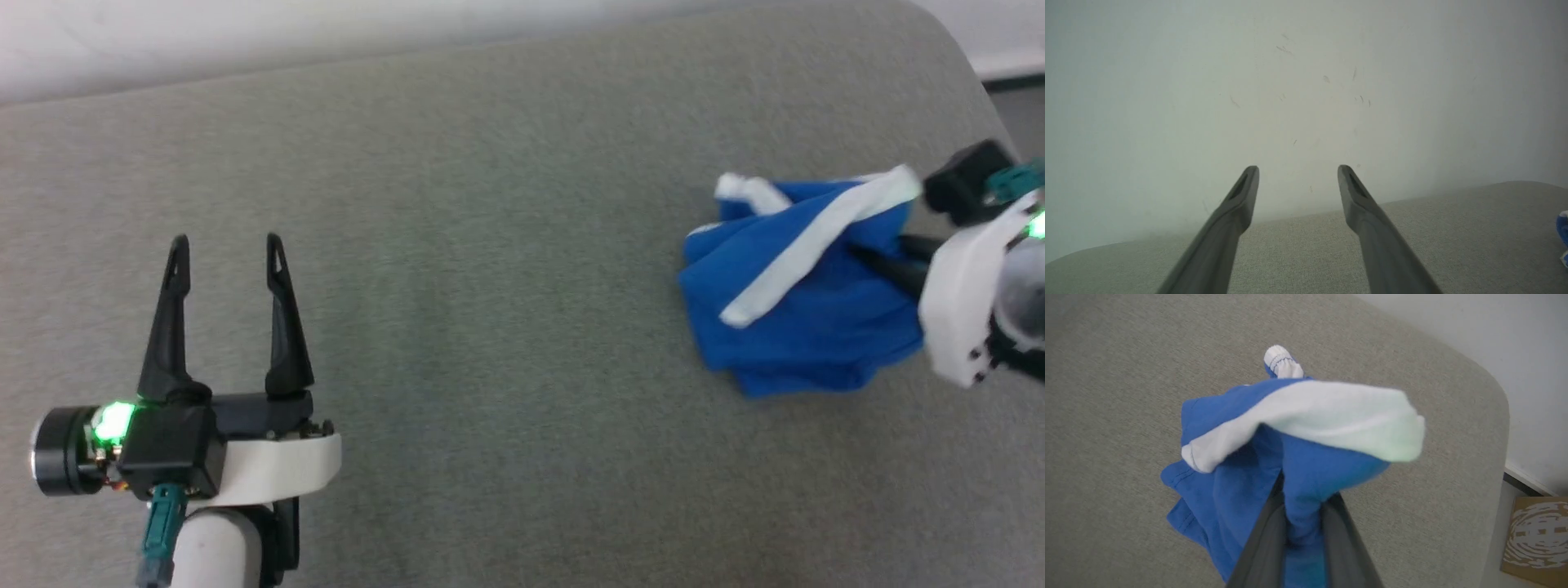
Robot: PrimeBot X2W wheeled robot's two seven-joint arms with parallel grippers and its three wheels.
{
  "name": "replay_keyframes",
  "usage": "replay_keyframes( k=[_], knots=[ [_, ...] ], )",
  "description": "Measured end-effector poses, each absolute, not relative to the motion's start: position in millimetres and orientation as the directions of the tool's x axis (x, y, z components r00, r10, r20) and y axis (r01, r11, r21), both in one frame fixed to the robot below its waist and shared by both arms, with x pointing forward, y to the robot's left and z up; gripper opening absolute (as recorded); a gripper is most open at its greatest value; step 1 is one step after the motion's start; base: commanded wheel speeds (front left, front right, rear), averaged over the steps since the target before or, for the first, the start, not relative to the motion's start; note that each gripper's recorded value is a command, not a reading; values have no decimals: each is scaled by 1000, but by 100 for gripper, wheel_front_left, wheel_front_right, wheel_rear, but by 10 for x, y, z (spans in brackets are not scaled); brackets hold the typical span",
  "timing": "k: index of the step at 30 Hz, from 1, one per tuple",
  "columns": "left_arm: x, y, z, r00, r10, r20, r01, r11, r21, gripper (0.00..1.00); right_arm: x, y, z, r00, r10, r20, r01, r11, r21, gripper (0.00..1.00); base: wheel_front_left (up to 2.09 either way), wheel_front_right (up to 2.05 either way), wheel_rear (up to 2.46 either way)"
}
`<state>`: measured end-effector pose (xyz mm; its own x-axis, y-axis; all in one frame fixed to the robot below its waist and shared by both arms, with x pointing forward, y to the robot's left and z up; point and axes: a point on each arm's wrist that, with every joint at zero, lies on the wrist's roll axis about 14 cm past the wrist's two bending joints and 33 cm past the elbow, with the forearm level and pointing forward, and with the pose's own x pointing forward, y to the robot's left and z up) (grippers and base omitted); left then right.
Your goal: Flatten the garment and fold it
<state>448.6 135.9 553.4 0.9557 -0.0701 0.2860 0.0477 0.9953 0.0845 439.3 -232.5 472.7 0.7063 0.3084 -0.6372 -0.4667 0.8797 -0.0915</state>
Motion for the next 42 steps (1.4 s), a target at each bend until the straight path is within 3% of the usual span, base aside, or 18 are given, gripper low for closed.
replay_keyframes(
  k=[7, 15, 18, 24, 25, 26, 34, 42],
  knots=[
    [4787, 1121, 5377, 947, -141, 289, 124, 989, 77, 100, 4528, -3311, 4490, 706, 26, -707, -276, 931, -241, 0, 0, 0, 0],
    [5040, 992, 5096, 946, -174, 273, 165, 985, 55, 100, 4708, -4119, 4200, 636, -222, -739, -145, 906, -398, 0, 0, 0, 0],
    [5089, 984, 4942, 954, -168, 250, 163, 986, 42, 100, 4722, -4335, 3988, 583, -293, -758, -110, 896, -430, 0, 0, 0, 0],
    [5110, 1071, 4883, 960, -143, 239, 135, 990, 51, 100, 4789, -4206, 3621, 550, -272, -790, -80, 924, -374, 0, 0, 0, 0],
    [5105, 1086, 4886, 961, -139, 237, 130, 990, 53, 100, 4799, -4218, 3629, 555, -276, -785, -71, 924, -376, 29, 0, 0, 0],
    [5098, 1098, 4898, 962, -134, 238, 124, 991, 55, 100, 4806, -4226, 3642, 560, -279, -780, -61, 925, -375, 100, 0, 0, 0],
    [4919, 1186, 5121, 963, -100, 251, 88, 994, 58, 100, 4923, -4292, 4167, 695, -280, -662, -31, 908, -418, 100, 0, 0, 0],
    [4630, 1297, 5432, 958, -58, 283, 47, 998, 44, 100, 5237, -4143, 5405, 927, -195, -321, 6, 862, -507, 100, 0, 0, 0]
  ],
)
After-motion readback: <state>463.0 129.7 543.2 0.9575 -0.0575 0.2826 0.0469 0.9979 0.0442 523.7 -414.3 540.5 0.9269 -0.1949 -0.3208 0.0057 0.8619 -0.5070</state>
